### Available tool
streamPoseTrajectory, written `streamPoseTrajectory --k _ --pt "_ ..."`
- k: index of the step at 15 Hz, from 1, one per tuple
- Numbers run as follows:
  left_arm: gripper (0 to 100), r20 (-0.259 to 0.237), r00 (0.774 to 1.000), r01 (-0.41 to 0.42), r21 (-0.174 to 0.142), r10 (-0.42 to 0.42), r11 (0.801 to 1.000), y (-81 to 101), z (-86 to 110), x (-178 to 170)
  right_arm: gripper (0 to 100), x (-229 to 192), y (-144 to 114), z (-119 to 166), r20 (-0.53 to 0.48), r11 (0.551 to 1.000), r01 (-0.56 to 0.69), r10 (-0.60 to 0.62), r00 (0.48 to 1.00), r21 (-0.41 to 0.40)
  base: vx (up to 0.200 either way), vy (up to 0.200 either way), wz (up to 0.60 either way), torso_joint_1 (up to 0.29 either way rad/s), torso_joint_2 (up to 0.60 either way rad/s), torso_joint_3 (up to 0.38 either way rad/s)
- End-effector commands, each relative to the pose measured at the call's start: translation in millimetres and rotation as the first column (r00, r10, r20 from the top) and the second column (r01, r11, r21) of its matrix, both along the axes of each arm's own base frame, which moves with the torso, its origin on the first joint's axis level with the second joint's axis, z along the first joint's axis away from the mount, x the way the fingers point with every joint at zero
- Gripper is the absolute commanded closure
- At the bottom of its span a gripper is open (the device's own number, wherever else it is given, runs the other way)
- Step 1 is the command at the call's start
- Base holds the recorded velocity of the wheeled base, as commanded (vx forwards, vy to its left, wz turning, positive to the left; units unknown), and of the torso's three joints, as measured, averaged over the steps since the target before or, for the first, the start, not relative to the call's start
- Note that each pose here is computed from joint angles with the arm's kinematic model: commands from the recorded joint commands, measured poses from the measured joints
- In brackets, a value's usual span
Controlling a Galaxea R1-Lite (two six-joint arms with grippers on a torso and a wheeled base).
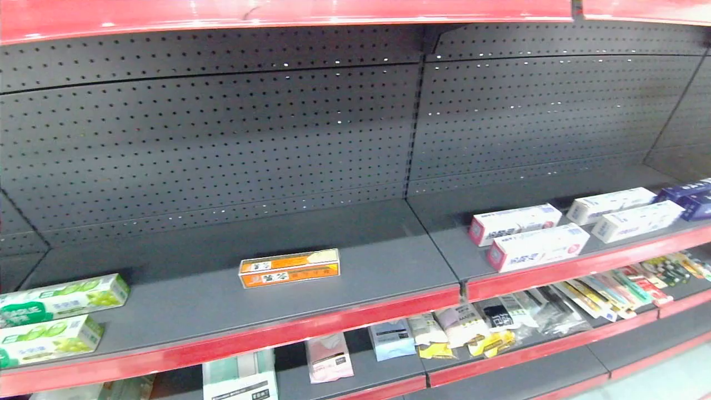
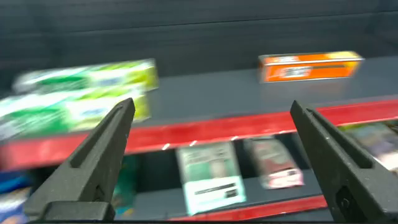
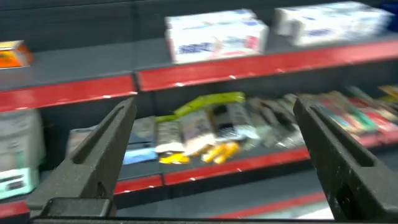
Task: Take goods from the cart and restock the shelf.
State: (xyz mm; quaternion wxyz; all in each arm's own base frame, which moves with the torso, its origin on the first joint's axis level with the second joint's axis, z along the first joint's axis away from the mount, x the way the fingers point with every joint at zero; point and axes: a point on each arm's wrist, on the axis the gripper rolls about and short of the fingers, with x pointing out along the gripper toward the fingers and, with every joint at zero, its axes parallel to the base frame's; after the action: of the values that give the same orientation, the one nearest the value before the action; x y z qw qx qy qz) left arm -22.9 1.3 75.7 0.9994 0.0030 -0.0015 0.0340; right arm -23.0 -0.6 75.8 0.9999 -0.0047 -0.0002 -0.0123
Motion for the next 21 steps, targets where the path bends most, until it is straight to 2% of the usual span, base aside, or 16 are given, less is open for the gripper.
streamPoseTrajectory --k 1,14,21 --pt "0 0.000 1.000 -0.001 0.000 0.001 1.000 0.0 0.1 0.1 0 0.0 0.0 0.0 0.000 1.000 0.000 0.000 1.000 0.000 0.000 0.000 -0.60 0.007 0.00 0.002" --pt "0 0.000 1.000 -0.001 0.000 0.001 1.000 0.0 0.1 0.1 0 0.0 0.0 0.0 0.000 1.000 0.000 0.000 1.000 0.000 0.000 0.000 -0.60 0.004 0.00 0.003" --pt "0 0.000 1.000 -0.001 0.000 0.001 1.000 0.0 0.1 0.1 0 0.0 0.0 0.0 0.000 1.000 0.000 0.000 1.000 0.003 0.000 0.000 0.00 0.000 0.00 0.000"
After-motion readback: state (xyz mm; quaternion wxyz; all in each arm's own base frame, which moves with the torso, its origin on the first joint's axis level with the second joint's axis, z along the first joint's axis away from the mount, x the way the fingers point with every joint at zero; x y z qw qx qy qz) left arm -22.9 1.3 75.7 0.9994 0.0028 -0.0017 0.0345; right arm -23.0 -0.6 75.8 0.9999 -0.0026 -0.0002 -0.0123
